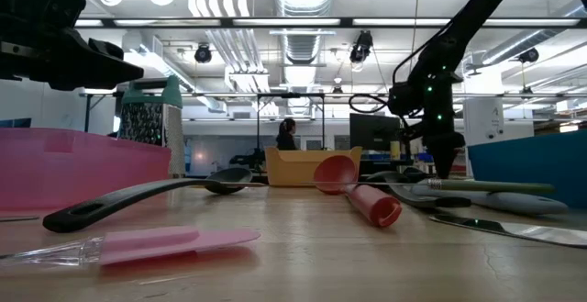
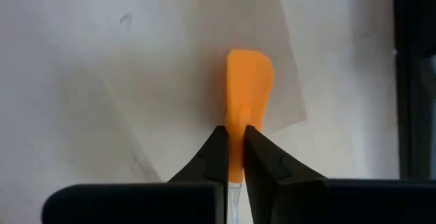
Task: Pick & Place Kitchen Items
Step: Put the orange spatula into the yellow bin
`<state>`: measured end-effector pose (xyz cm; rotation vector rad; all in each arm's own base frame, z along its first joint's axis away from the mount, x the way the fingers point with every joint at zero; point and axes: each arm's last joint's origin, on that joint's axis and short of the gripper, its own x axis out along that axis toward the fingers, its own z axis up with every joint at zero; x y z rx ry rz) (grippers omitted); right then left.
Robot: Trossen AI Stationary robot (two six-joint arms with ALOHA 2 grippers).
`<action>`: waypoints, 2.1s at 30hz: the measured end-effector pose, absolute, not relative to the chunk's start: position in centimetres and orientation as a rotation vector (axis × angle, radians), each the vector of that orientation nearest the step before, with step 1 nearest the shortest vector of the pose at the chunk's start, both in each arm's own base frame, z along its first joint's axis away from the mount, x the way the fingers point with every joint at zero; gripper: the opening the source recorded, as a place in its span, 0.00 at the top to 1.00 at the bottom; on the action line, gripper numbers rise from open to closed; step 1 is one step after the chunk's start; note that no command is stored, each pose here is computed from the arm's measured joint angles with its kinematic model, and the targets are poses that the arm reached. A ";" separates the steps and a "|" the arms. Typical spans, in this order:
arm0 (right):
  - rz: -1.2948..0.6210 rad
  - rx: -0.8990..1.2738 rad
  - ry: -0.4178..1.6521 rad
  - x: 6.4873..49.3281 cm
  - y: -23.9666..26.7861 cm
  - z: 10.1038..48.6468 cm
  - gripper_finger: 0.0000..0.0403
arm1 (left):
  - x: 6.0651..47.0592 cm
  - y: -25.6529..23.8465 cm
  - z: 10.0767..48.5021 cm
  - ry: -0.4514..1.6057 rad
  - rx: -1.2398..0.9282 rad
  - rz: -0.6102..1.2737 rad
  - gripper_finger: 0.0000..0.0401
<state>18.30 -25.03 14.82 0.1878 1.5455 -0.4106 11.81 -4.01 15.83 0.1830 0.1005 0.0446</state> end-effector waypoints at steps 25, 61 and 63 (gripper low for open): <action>-0.473 0.148 1.458 19.5 -25.8 18.7 0.97 | 11.8 -4.0 15.8 0.101 0.183 0.045 0.94; -0.295 -0.238 1.140 31.0 -18.7 30.3 0.97 | 11.8 -4.0 15.8 0.101 0.183 0.044 0.94; -0.279 -0.242 1.153 32.0 -18.9 29.8 0.97 | 11.8 -4.0 15.8 0.101 0.183 0.044 0.94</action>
